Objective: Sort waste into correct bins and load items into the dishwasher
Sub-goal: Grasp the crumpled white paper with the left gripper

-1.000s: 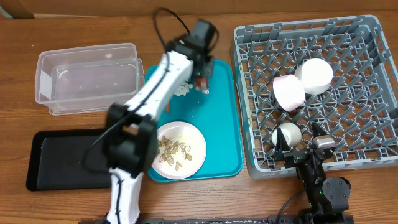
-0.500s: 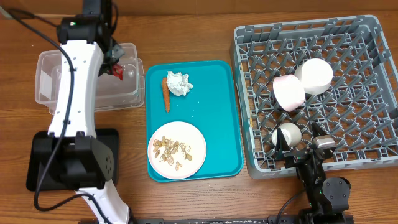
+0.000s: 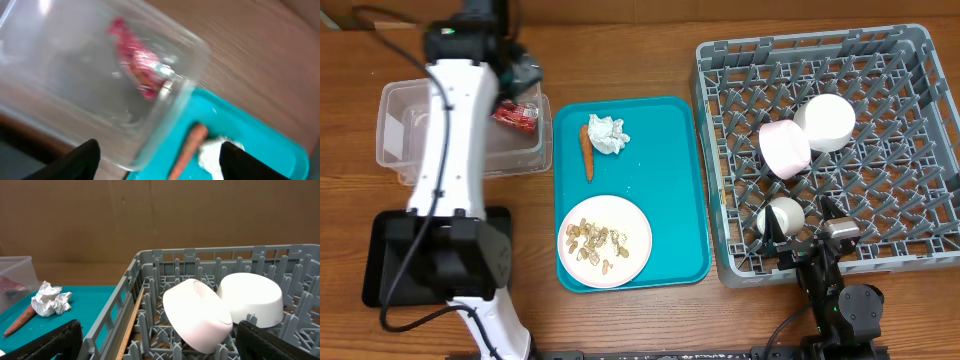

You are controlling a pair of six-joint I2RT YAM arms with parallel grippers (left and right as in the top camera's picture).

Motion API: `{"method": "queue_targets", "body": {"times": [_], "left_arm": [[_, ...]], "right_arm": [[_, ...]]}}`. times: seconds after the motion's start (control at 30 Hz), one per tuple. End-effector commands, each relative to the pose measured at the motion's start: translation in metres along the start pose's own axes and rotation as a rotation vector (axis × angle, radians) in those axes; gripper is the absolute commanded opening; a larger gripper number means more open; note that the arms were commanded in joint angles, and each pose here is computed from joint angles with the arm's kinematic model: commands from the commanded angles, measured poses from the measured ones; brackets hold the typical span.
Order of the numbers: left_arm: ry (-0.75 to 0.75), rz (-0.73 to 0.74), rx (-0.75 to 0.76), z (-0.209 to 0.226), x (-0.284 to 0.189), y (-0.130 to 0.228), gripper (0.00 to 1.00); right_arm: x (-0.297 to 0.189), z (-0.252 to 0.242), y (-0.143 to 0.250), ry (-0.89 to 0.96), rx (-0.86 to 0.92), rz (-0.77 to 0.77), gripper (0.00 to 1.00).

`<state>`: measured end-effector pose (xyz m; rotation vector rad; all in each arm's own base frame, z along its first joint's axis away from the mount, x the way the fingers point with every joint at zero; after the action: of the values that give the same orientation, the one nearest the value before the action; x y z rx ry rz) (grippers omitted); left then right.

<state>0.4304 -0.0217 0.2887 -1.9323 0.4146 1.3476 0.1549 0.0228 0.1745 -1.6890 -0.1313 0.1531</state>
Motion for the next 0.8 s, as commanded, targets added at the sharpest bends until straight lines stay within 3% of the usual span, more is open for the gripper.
{"method": "queue_targets", "body": {"times": [0.0, 0.2, 0.47, 0.53, 0.63, 0.7, 0.77], "left_arm": [[-0.043, -0.023, 0.292, -0.039, 0.020, 0.043, 0.85], [-0.081, 0.030, 0.482, -0.082, 0.085, 0.105, 0.86], [-0.186, 0.117, 0.538, -0.079, 0.148, 0.136, 0.80], [-0.180, 0.151, 0.540, -0.079, 0.154, 0.141, 0.72], [-0.145, 0.185, 0.533, -0.081, 0.149, 0.143, 0.41], [-0.115, 0.184, 0.525, -0.084, 0.140, 0.140, 0.30], [-0.089, 0.165, 0.518, -0.088, 0.124, 0.134, 0.24]], "right_arm": [[0.000, 0.000, 0.002, 0.002, -0.004, -0.002, 1.00], [0.000, 0.000, 0.002, 0.001, -0.004, -0.002, 1.00], [0.000, 0.000, 0.002, 0.001, -0.004, -0.002, 1.00], [0.000, 0.000, 0.002, 0.001, -0.004, -0.002, 1.00], [0.000, 0.000, 0.002, 0.001, -0.004, -0.002, 1.00], [0.000, 0.000, 0.002, 0.001, -0.004, -0.002, 1.00], [0.000, 0.000, 0.002, 0.001, -0.004, -0.002, 1.00]]}}
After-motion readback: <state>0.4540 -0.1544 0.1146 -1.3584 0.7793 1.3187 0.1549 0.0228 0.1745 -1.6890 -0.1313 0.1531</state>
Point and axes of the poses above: each gripper's point midway between its finger pads, its own x axis out along the fingers, its own z axis along the line the jaws close on, y = z × x, the point moved 9 cm from there along -x, back along the fingers, and after that the axes turned 11 degrees about -x, right-handed, at the moved point
